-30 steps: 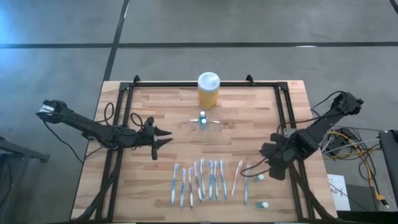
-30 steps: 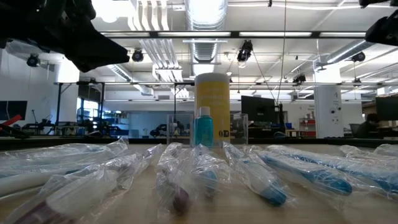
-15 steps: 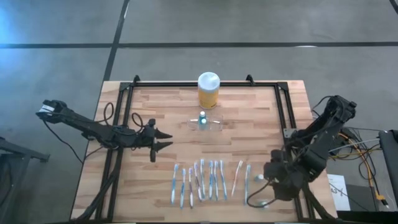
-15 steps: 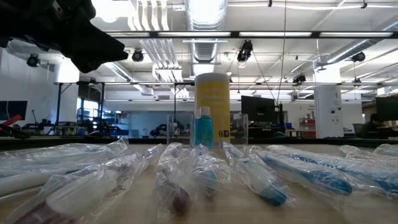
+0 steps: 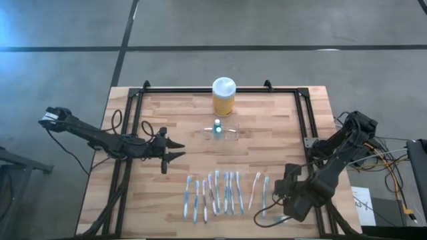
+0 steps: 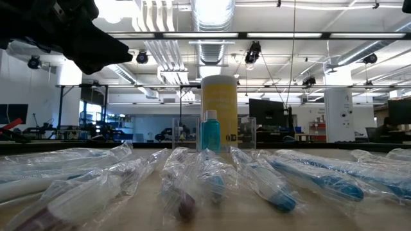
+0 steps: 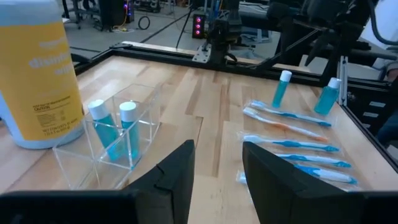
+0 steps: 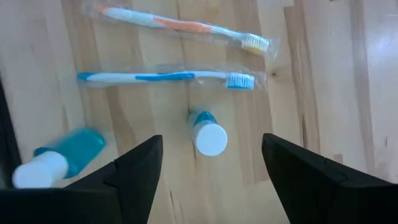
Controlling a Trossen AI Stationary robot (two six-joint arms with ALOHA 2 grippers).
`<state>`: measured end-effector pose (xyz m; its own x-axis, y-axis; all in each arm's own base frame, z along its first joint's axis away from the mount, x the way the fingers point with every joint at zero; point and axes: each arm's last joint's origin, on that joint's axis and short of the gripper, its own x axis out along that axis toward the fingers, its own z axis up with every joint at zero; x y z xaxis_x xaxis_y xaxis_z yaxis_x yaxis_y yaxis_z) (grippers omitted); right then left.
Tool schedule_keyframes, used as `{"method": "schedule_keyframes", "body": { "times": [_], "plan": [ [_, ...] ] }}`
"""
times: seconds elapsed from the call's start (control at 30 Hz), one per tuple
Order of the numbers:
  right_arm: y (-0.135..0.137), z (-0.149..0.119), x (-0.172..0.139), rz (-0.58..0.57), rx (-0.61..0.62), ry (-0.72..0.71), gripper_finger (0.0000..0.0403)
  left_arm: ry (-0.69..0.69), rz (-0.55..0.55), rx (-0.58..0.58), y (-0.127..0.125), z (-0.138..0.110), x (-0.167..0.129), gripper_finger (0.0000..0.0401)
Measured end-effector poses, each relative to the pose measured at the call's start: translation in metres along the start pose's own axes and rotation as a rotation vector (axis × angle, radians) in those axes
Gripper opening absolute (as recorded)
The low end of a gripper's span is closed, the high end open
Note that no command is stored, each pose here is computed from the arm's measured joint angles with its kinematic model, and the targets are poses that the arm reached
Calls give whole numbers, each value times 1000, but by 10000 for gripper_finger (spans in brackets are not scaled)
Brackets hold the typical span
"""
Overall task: Pick & Place toothbrushing station
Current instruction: Put the blue mouthwash into the transparent organizer
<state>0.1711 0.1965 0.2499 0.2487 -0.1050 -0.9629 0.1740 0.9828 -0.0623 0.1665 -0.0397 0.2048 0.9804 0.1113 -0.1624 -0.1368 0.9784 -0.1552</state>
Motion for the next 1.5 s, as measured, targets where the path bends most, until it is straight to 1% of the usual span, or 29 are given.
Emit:
{"method": "schedule_keyframes", "body": {
  "times": [0.3,0.5,0.67,0.77,0.93,1.3,1.5],
  "plan": [
    [-2,-2,17,21,24,-6,264,-1,0,-5,0,0,0,140],
    [-7,-9,29,-4,40,34,258,-1,0,-5,0,0,0,140],
    [-8,-11,35,-7,46,39,257,-1,0,-5,0,0,0,140],
    [-6,-11,39,26,48,23,252,-1,0,-6,0,0,0,140],
    [-5,-11,39,30,49,20,243,-1,-1,-5,0,0,0,140],
    [-5,-11,40,33,28,9,207,6,1,-1,0,-1,0,140],
    [-6,-12,43,23,26,12,172,8,2,-1,0,-1,0,140]
  ]
}}
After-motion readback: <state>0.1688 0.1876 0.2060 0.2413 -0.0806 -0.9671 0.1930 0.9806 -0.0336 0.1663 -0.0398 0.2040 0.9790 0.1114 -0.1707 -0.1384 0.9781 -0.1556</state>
